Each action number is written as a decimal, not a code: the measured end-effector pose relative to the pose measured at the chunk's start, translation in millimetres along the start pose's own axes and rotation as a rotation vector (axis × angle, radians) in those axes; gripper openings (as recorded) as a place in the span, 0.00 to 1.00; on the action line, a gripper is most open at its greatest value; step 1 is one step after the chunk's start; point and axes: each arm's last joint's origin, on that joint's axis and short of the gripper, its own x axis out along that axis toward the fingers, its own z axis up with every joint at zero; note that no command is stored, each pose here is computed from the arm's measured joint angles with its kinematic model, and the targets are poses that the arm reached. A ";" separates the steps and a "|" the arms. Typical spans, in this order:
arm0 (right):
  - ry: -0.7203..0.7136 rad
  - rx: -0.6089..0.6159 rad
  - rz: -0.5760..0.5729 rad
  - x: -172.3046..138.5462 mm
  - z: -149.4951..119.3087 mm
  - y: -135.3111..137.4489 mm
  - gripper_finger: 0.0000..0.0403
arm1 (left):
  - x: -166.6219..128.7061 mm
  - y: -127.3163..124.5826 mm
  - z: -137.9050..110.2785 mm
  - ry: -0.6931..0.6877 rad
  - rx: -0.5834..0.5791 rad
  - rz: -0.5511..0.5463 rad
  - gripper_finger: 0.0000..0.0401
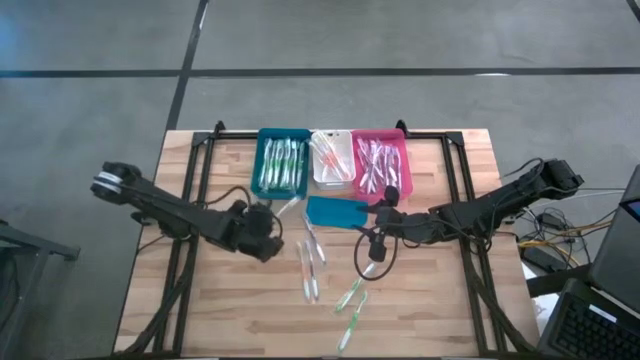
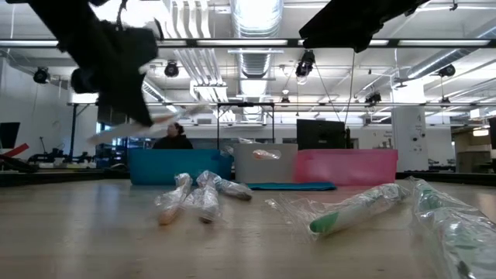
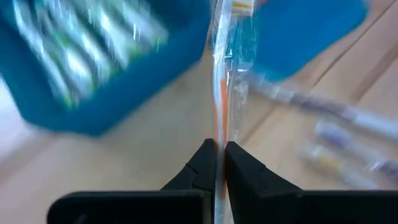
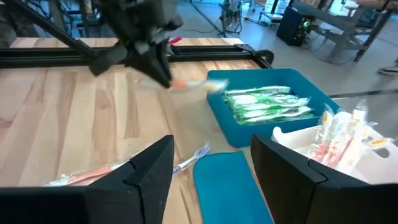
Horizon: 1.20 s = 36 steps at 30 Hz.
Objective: Pick & Place Toothbrushes
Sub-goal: Put the left orange toothbrush into the white bin
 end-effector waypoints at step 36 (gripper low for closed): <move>-0.136 -0.008 0.062 9.6 8.0 9.6 0.34 | 28.4 -21.2 53.6 -1.041 0.306 -0.800 0.05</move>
